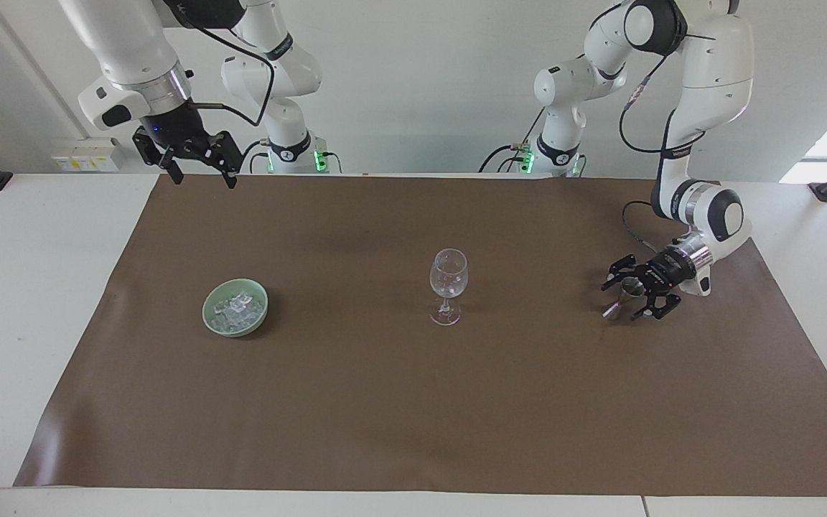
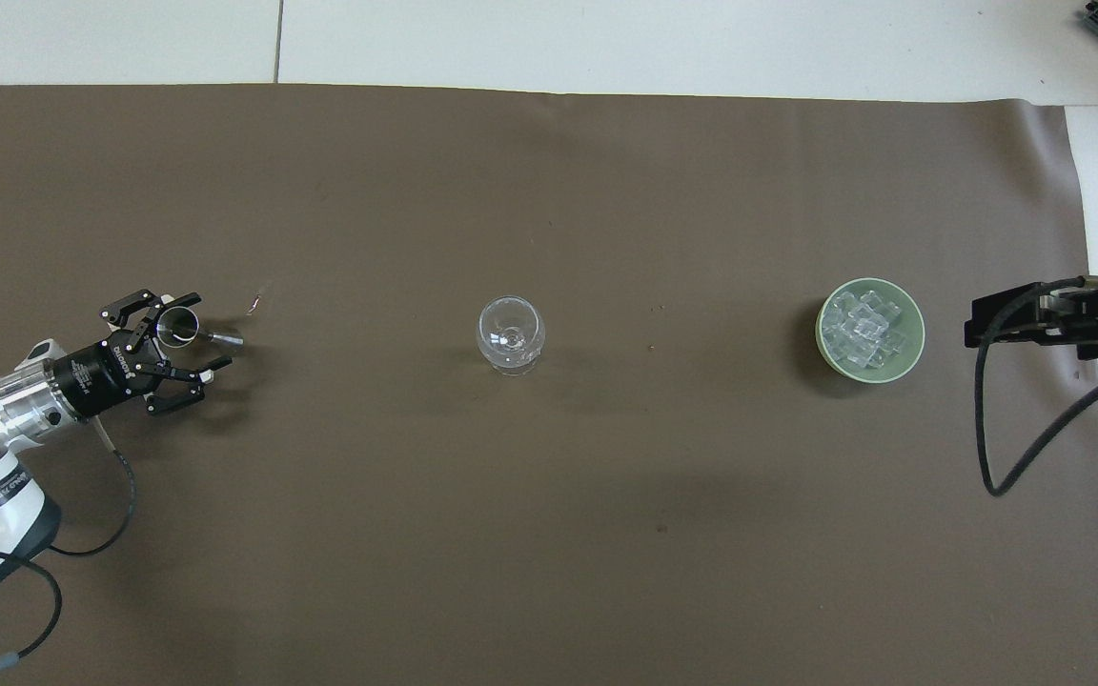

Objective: Pour wine and add ice with both arms
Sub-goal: 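Lower the left gripper around the silver jigger and close it, then lift the silver jigger with the left gripper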

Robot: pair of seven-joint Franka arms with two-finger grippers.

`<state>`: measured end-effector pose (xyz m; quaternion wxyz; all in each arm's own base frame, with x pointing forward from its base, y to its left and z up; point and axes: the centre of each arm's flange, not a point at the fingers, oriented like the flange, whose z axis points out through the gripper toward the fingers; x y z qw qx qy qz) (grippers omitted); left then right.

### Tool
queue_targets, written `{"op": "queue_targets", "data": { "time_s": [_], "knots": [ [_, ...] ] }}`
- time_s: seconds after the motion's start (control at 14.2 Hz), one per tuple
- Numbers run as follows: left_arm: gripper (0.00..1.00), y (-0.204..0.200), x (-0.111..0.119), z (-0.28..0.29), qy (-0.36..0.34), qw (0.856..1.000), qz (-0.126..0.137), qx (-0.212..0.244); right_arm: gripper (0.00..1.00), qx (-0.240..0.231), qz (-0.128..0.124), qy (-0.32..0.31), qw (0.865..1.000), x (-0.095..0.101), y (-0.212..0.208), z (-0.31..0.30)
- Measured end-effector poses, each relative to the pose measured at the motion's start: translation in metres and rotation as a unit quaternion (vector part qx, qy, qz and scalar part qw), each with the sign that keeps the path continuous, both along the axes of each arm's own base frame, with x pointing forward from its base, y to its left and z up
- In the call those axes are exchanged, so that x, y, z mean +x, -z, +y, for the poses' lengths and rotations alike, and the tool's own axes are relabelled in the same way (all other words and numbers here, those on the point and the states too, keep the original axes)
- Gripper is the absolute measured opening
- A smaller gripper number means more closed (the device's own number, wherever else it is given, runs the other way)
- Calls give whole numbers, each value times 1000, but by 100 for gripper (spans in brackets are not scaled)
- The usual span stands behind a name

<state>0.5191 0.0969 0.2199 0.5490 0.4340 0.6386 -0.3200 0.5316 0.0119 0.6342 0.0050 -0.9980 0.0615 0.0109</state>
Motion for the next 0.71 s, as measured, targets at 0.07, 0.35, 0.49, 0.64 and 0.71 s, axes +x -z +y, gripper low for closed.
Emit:
{"op": "queue_targets", "data": {
  "time_s": [0.07, 0.35, 0.49, 0.64, 0.71],
  "knots": [
    [92, 1, -1, 0, 0, 1000, 2, -1, 100, 0, 0, 0, 1000, 0, 0, 0],
    [90, 9, -7, -1, -2, 1000, 9, -3, 100, 0, 0, 0, 1000, 0, 0, 0],
    [89, 11, -9, -1, -3, 1000, 10, -3, 100, 0, 0, 0, 1000, 0, 0, 0],
    [88, 11, -10, 1, -5, 1000, 10, -3, 100, 0, 0, 0, 1000, 0, 0, 0],
    [87, 11, -9, 2, -7, 1000, 10, -4, 100, 0, 0, 0, 1000, 0, 0, 0]
  ]
}}
